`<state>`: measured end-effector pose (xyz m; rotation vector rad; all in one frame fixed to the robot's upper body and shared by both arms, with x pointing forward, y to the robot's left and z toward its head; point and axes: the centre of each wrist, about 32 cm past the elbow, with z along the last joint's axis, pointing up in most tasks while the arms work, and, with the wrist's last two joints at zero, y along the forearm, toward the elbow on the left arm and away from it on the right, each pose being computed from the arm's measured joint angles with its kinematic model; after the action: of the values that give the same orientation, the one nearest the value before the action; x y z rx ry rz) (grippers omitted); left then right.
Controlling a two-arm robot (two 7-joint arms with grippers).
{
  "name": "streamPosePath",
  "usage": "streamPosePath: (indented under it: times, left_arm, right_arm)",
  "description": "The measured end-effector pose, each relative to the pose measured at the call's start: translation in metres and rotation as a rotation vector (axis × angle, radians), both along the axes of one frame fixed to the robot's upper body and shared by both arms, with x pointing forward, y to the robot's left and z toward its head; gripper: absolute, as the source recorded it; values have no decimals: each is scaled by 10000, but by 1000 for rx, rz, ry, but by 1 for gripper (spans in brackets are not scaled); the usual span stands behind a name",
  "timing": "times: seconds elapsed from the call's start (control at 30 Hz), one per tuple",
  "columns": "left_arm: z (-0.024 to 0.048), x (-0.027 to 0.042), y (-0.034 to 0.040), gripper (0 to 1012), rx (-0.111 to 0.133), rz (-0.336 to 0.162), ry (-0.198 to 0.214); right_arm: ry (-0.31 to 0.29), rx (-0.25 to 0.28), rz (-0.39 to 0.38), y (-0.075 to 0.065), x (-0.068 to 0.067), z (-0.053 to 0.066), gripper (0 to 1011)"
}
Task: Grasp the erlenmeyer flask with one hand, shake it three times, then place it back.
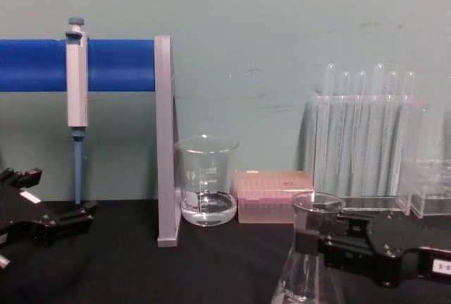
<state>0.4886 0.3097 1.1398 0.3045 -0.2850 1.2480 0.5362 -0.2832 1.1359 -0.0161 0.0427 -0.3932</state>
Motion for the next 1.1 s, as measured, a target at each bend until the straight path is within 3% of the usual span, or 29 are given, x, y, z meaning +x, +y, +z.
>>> streamPosePath:
  times: [0.37, 1.1]
  left_arm:
    - [0, 0, 0, 1001, 0, 0, 0]
    - [0, 0, 0, 1001, 0, 0, 0]
  right_arm:
    - [-28, -34, -7, 9, 1, 27, 449]
    - [-27, -29, -6, 11, 0, 26, 449]
